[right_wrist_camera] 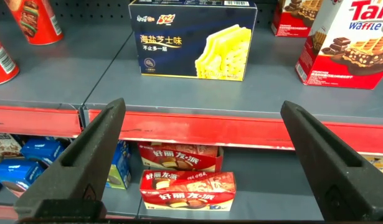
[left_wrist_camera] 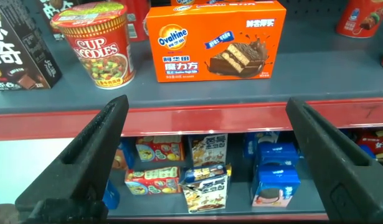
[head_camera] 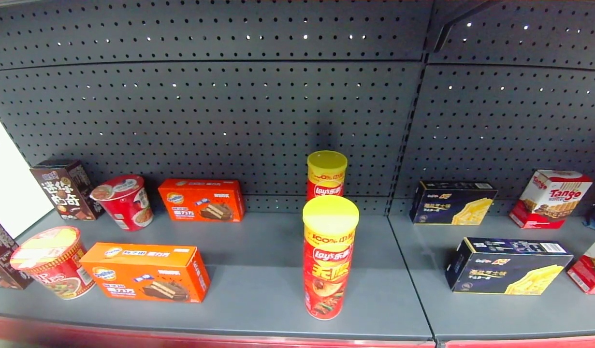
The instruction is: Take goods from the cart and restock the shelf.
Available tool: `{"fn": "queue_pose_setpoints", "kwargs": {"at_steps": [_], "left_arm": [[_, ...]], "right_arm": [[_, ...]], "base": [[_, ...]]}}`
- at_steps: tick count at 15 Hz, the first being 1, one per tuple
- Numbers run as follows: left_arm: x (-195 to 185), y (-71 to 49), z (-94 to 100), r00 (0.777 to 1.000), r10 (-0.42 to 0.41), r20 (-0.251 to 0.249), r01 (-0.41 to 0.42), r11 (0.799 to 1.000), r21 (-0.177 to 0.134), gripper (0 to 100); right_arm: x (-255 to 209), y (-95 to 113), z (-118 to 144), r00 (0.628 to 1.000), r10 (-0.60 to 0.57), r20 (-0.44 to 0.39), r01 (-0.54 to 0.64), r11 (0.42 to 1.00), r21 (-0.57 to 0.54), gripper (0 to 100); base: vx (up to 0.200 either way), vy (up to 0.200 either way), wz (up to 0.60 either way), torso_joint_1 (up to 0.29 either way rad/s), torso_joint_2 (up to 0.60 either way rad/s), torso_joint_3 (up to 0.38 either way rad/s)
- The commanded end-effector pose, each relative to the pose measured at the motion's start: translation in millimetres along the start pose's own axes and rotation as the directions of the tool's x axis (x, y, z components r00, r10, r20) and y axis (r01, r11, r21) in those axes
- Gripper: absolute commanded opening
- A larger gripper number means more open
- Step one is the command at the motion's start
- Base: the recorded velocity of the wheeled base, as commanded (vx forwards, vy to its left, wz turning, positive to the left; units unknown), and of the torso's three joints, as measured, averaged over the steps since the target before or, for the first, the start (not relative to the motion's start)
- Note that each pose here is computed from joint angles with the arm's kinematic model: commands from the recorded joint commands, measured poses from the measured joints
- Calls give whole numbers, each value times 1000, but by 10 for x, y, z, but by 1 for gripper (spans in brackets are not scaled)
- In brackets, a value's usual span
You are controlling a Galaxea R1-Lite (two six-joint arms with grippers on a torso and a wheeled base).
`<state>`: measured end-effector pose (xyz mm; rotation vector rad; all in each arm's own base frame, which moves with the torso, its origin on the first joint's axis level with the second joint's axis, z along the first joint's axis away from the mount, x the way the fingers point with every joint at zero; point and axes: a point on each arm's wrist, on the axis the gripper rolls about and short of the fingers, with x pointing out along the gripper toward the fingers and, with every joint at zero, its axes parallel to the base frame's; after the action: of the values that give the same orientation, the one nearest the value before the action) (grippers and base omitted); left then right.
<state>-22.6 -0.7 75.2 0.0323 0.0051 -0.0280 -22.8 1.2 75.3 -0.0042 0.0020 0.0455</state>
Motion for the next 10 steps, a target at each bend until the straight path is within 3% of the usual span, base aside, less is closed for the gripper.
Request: {"fn": "queue_pose_setpoints", "kwargs": {"at_steps": [1, 10], "left_arm": [[1, 0, 0, 1000, 0, -1, 0, 1000, 0, 100], [1, 1, 2, 1000, 0, -4, 0, 1000, -6, 100]], "right_arm": [[1, 0, 0, 1000, 0, -1, 0, 1000, 0, 100], [1, 0, 0, 1000, 0, -1, 0, 1000, 0, 100]], "base": [[0, 0, 0, 0, 0, 0], [0, 0, 0, 0, 0, 0]]}}
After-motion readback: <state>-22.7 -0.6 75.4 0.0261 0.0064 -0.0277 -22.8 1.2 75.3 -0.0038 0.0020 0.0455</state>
